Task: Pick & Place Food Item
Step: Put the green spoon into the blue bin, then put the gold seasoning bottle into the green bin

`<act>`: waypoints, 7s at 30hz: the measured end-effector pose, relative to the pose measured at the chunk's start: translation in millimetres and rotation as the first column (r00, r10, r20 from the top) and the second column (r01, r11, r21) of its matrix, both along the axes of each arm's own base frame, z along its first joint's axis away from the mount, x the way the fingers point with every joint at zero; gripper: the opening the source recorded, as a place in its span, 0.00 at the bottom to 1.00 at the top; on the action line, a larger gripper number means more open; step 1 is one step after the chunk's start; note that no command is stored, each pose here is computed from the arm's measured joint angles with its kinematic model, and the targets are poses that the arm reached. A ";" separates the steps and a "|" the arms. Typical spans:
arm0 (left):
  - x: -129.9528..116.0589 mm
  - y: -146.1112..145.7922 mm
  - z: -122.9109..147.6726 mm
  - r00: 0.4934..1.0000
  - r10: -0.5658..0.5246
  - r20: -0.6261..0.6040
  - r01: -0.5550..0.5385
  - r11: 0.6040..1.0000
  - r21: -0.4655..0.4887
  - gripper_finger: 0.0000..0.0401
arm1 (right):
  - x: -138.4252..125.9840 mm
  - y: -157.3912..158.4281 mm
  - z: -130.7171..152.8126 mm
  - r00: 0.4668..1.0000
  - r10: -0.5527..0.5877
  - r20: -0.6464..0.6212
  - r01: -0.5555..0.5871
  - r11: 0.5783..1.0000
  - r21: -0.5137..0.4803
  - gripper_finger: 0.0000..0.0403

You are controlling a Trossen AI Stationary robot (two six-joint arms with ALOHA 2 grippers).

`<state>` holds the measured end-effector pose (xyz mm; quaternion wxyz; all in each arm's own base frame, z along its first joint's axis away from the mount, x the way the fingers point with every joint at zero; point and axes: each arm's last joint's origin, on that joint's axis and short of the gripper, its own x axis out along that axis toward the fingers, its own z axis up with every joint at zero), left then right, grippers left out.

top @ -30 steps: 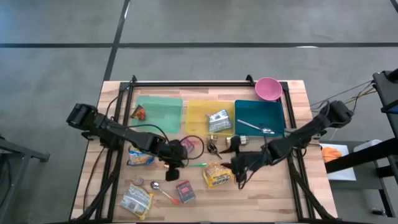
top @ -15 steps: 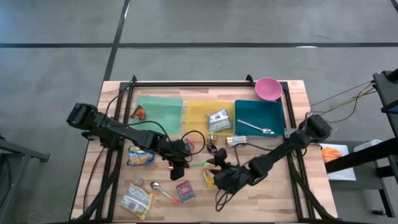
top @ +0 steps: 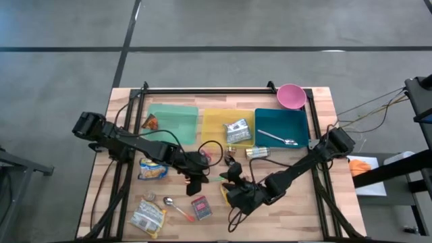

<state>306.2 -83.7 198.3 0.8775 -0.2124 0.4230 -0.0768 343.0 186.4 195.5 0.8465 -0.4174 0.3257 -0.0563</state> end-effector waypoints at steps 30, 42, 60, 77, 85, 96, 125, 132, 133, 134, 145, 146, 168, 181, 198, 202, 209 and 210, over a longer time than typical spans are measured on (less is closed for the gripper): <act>2.0 -2.8 3.3 0.998 -0.054 0.029 0.055 0.996 -0.066 0.00 | -2.4 -4.1 -5.7 0.998 0.034 -0.046 -0.034 0.999 0.003 0.03; 2.4 -3.4 4.1 0.997 -0.070 0.035 0.073 0.994 -0.085 0.28 | -6.9 -6.7 -6.8 0.998 -0.005 -0.070 0.008 0.999 0.041 0.03; -37.4 14.9 70.4 0.964 -0.023 0.265 0.001 0.997 0.083 0.48 | -54.1 -44.3 49.7 0.924 -0.383 0.016 0.365 0.891 0.269 0.03; -61.3 50.8 83.6 0.876 0.034 0.480 -0.223 0.912 0.343 0.48 | -171.5 -139.7 58.8 0.616 -0.768 -0.177 0.681 0.406 0.609 0.03; -60.1 72.1 74.3 0.893 0.118 0.434 -0.288 0.891 0.350 0.48 | -195.4 -175.4 57.7 0.499 -0.791 -0.354 0.775 0.226 0.590 0.03; -60.8 73.0 72.5 0.898 0.123 0.421 -0.287 0.891 0.352 0.48 | -189.8 -210.1 49.4 0.438 -0.749 -0.498 0.844 0.151 0.515 0.03; -61.7 73.1 70.7 0.907 0.121 0.402 -0.279 0.890 0.360 0.48 | -175.8 -266.7 6.1 0.382 -0.512 -0.769 0.907 0.050 0.418 0.03; -61.7 73.1 70.7 0.907 0.119 0.403 -0.278 0.890 0.362 0.48 | -168.5 -269.0 -9.3 0.351 -0.411 -0.841 0.929 0.040 0.368 0.03; -61.7 73.1 70.7 0.907 0.119 0.403 -0.278 0.890 0.362 0.48 | -167.9 -270.2 -12.1 0.334 -0.404 -0.852 0.936 0.033 0.352 0.03; -61.7 73.1 70.7 0.907 0.119 0.403 -0.278 0.890 0.362 0.48 | -167.3 -271.5 -15.3 0.315 -0.396 -0.862 0.942 0.024 0.334 0.03; -61.7 73.1 70.7 0.907 0.119 0.403 -0.278 0.890 0.362 0.48 | -157.8 -279.8 -36.6 0.232 -0.361 -0.903 0.969 0.003 0.248 0.03; -61.7 73.1 70.7 0.907 0.119 0.403 -0.278 0.890 0.362 0.48 | -157.1 -280.2 -37.3 0.236 -0.362 -0.902 0.968 0.005 0.252 0.03; -61.7 73.1 70.8 0.907 0.122 0.403 -0.279 0.890 0.359 0.48 | -147.8 -284.9 -43.0 0.297 -0.432 -0.852 0.938 -0.036 0.345 0.03; -61.7 73.1 70.8 0.907 0.121 0.403 -0.279 0.890 0.360 0.48 | -152.3 -282.5 -56.4 0.320 -0.441 -0.838 0.929 -0.027 0.369 0.03; -61.7 73.1 70.8 0.907 0.122 0.403 -0.279 0.890 0.360 0.48 | -151.8 -282.4 -57.7 0.329 -0.443 -0.834 0.924 -0.031 0.381 0.12; -61.7 73.1 70.8 0.907 0.122 0.403 -0.279 0.890 0.360 0.48 | -151.3 -282.2 -57.7 0.335 -0.438 -0.834 0.921 -0.036 0.389 0.25; -61.7 73.0 70.7 0.907 0.121 0.402 -0.279 0.891 0.360 0.48 | -151.0 -282.7 -55.8 0.342 -0.453 -0.823 0.916 -0.035 0.400 0.40; -61.8 73.0 70.7 0.908 0.121 0.402 -0.278 0.890 0.360 0.48 | -151.4 -282.7 -54.6 0.344 -0.461 -0.818 0.915 -0.032 0.403 0.41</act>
